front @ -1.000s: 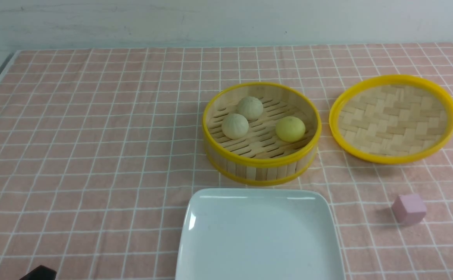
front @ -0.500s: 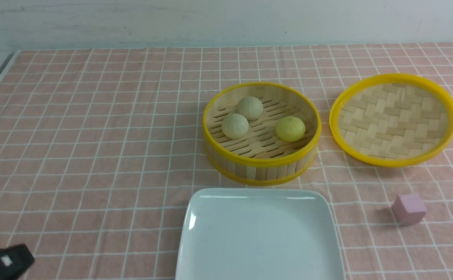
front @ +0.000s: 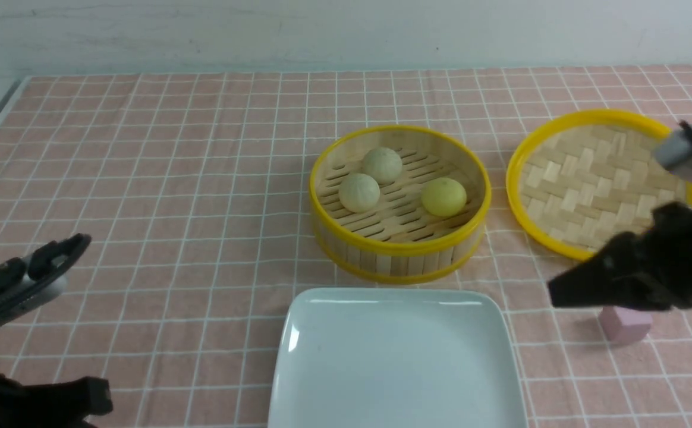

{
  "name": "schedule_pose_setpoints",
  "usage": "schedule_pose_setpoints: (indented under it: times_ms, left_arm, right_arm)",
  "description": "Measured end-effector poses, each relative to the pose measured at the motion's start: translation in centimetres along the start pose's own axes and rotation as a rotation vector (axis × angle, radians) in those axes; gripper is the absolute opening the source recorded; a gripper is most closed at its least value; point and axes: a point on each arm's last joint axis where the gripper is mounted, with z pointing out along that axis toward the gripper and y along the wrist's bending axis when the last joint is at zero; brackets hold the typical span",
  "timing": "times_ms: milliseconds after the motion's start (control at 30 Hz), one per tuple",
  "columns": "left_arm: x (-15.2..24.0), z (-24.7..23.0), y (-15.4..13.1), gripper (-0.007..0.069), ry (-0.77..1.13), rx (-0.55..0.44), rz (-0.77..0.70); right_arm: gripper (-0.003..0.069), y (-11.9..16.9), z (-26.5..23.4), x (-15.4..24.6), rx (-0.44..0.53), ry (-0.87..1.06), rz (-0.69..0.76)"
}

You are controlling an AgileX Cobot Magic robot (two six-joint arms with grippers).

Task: Put the steamed buns into the plate on the pink tablecloth.
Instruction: 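Reach toward a bun in the bamboo steamer with the right gripper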

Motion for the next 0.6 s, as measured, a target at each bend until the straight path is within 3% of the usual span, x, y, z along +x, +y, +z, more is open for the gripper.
schedule_pose_setpoints:
  times_ms: [267, 400, 600]
  left_arm:
    - [-0.1, 0.1, 0.0, 0.0015, 0.0, 0.002, -0.001]
    - [-0.1, 0.1, 0.0, 0.0022, -0.007, 0.003, -0.001]
    - [-0.3, 0.1, -0.1, 0.0022, -0.025, 0.006, -0.001]
  right_arm:
    - [0.0229, 0.7, 6.1, -7.2, 0.138, 0.0, -0.163]
    - [0.0325, -0.8, 10.4, -11.2, 0.275, -0.004, -0.271]
    - [0.0351, -3.0, 13.4, -13.6, 0.393, -0.017, -0.373]
